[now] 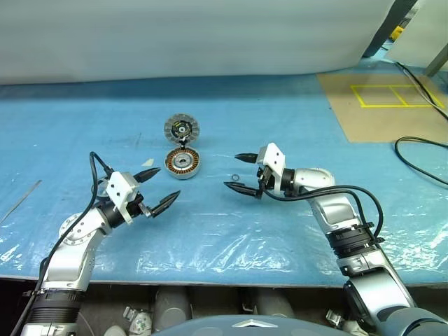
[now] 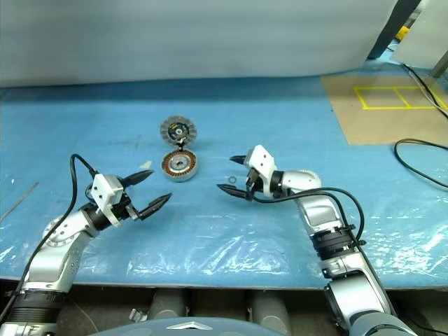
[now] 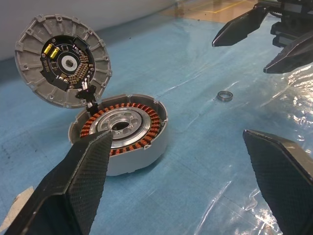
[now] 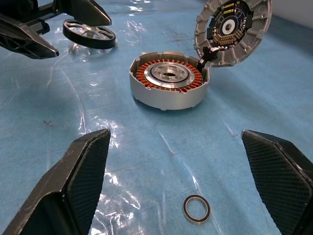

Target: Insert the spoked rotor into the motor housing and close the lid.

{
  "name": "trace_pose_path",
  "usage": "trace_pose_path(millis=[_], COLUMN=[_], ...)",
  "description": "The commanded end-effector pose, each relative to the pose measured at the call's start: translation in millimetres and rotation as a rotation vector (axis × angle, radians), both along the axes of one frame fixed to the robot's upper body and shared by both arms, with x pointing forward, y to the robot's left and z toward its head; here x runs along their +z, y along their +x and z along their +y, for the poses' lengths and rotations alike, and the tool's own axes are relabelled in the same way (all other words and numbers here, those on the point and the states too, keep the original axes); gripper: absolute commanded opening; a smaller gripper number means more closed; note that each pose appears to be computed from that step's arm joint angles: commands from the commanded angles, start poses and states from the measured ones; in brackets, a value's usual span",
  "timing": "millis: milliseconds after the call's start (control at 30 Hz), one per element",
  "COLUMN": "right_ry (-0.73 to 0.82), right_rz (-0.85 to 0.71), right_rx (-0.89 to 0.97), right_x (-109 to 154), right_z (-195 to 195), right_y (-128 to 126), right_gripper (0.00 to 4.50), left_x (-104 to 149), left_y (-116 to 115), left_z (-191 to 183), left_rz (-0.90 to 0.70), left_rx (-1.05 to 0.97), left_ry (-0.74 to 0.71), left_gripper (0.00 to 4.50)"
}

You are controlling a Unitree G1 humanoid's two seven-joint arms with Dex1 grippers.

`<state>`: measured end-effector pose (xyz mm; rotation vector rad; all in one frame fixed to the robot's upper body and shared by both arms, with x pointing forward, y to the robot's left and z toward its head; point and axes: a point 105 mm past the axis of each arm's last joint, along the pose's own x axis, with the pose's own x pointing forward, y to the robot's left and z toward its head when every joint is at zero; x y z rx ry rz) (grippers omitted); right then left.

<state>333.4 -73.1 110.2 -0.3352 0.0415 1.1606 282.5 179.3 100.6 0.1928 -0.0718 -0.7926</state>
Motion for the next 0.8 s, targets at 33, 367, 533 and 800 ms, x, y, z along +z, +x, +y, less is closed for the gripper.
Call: trace_pose_path(millis=[33, 367, 533, 800], right_ry=[0.008, 0.008, 0.009, 0.013], right_rz=[-0.046, -0.044, -0.042, -0.042], right_rx=[0.022, 0.025, 0.026, 0.029], right_x=[11.3, 11.6, 11.3, 12.6], right_z=[3.2, 3.2, 3.8, 5.2], right_y=[0.2, -0.1, 0.1, 0.4], right_gripper=[4.5, 4.5, 4.5, 4.5], left_x=[7.3, 7.4, 6.8, 6.1], left_y=[0.0, -0.4, -0.3, -0.5], left_z=[1.0, 1.3, 1.7, 2.7], left_rz=[-0.038, -0.04, -0.04, -0.04], left_rx=[-0.002, -0.001, 0.001, 0.004], left_ry=[0.009, 0.009, 0.009, 0.012], left_gripper=[4.47, 4.47, 4.47, 4.47])
